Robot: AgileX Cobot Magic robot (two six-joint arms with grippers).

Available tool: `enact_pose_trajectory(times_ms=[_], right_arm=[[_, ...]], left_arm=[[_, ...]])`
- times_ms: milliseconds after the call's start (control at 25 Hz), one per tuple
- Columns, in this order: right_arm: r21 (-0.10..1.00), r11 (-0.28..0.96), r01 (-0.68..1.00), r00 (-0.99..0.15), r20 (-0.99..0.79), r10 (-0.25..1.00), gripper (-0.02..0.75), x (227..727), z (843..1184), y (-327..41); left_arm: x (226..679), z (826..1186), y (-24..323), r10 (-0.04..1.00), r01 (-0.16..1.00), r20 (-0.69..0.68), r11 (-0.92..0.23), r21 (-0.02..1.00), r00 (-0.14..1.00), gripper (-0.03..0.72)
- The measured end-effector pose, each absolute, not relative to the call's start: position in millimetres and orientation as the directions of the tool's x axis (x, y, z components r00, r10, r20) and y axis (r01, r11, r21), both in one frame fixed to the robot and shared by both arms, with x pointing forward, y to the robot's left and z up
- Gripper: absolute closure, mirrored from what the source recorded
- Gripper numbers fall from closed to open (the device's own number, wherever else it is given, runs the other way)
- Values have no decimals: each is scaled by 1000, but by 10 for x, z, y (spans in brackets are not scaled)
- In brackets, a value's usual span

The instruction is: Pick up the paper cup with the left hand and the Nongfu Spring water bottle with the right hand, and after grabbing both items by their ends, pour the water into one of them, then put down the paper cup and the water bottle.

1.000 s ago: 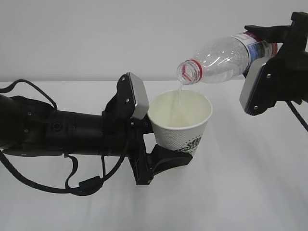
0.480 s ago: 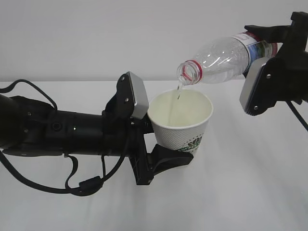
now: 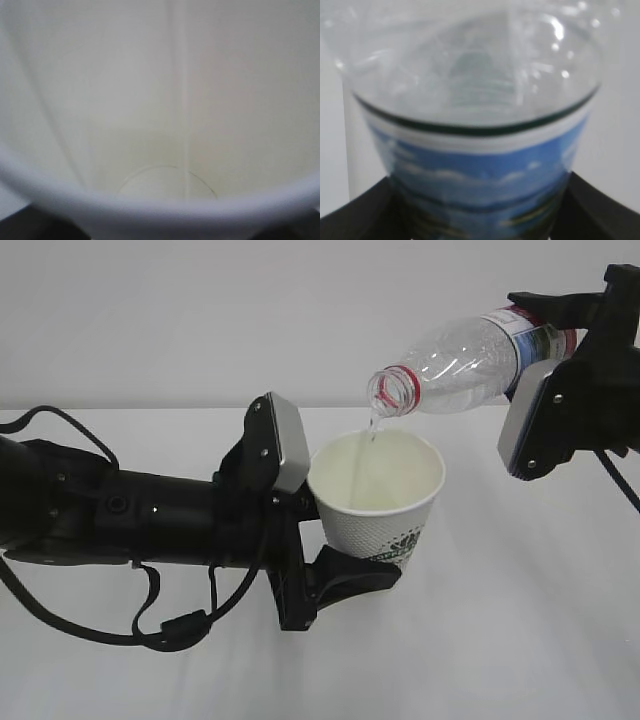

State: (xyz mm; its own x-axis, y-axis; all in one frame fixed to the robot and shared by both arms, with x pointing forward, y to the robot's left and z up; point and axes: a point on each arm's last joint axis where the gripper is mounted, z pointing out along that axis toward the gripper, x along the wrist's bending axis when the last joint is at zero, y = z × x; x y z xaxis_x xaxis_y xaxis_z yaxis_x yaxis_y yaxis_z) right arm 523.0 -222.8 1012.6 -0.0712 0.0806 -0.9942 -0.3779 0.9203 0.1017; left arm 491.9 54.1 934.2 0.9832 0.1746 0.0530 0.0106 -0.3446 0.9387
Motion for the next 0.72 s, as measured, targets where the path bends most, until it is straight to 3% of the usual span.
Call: enact_pose_trajectory(times_ms=[720], right_arm=[[101, 920, -378, -71, -994, 80, 223, 5230, 10126, -2228]], left_arm=[[4910, 9337, 541, 162, 2, 59, -352, 936, 985, 137]])
